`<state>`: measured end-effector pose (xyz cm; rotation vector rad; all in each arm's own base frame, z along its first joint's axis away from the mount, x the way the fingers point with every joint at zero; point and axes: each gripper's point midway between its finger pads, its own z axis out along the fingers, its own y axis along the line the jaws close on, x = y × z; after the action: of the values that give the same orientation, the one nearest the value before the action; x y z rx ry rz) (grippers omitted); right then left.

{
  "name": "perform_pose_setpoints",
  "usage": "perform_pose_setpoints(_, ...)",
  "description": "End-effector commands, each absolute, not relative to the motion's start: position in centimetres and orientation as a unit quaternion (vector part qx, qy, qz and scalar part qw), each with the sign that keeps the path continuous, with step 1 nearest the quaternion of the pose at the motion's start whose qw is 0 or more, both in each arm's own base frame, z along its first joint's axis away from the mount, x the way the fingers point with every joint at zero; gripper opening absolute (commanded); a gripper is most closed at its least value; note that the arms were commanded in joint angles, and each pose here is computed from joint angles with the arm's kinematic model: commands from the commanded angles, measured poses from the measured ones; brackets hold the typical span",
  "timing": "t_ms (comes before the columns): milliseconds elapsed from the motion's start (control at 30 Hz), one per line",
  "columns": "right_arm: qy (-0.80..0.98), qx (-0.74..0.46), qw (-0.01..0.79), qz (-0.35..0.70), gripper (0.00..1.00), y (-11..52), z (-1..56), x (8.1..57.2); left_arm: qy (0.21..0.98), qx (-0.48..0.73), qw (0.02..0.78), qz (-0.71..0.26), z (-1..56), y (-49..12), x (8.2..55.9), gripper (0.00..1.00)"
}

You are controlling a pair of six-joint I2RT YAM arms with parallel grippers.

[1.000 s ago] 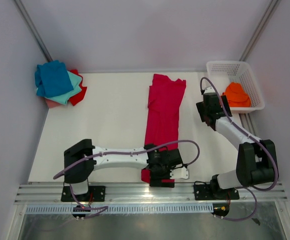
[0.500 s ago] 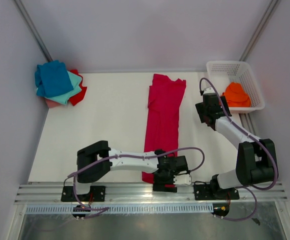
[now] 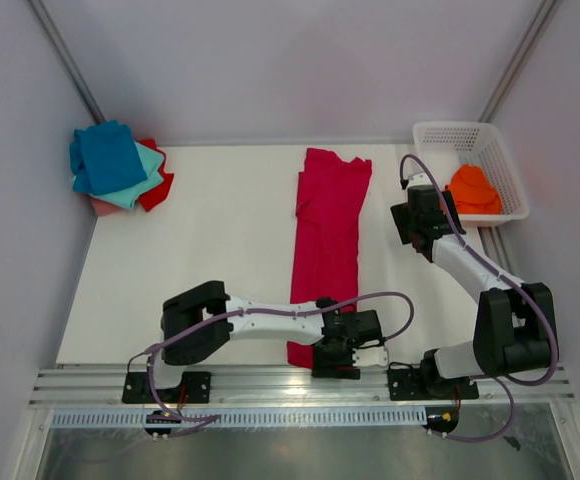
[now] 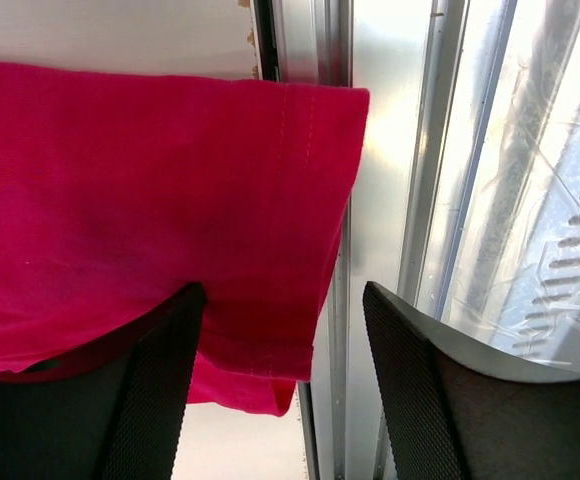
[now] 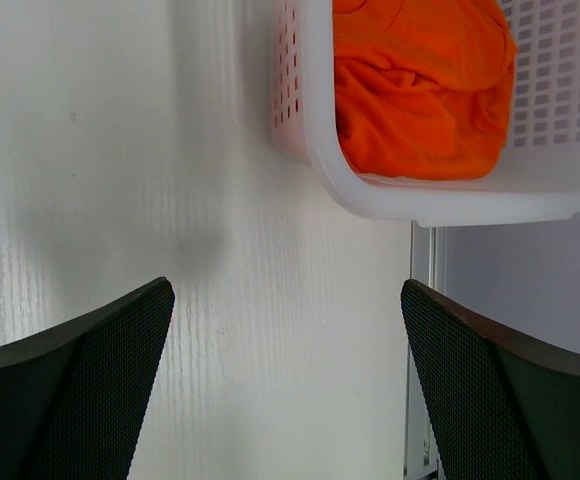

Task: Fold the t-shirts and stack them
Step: Fold the tshirt

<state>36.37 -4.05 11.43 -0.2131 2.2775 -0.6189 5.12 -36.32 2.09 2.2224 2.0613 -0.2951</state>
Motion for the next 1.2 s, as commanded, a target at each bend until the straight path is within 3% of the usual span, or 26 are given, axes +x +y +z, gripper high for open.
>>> perform_pose_setpoints(0, 0.872, -0.068, 0.424, -0.235, 0.99, -3.8, 14.5, 37.2, 0.68, 0.724, 0.034, -0.113, 1.0, -37.2, 4.4, 0.65)
perform_pose_setpoints(167, 0.87, -0.068, 0.428, -0.234, 0.99, -3.7, 14.8, 37.2, 0.685, 0.719, 0.024, -0.112, 0.7, -37.3, 4.2, 0.52)
perform_pose_setpoints(733, 0.868, -0.068, 0.432, -0.234, 1.0, -3.7, 15.1, 37.0, 0.697, 0.711, 0.012, -0.093, -0.5, -36.3, 4.3, 0.59)
perform_pose_setpoints(1167, 0.864, -0.066, 0.439, -0.235, 0.99, -3.8, 15.7, 37.0, 0.725, 0.688, 0.008, -0.039, -3.2, -35.7, 5.5, 0.54)
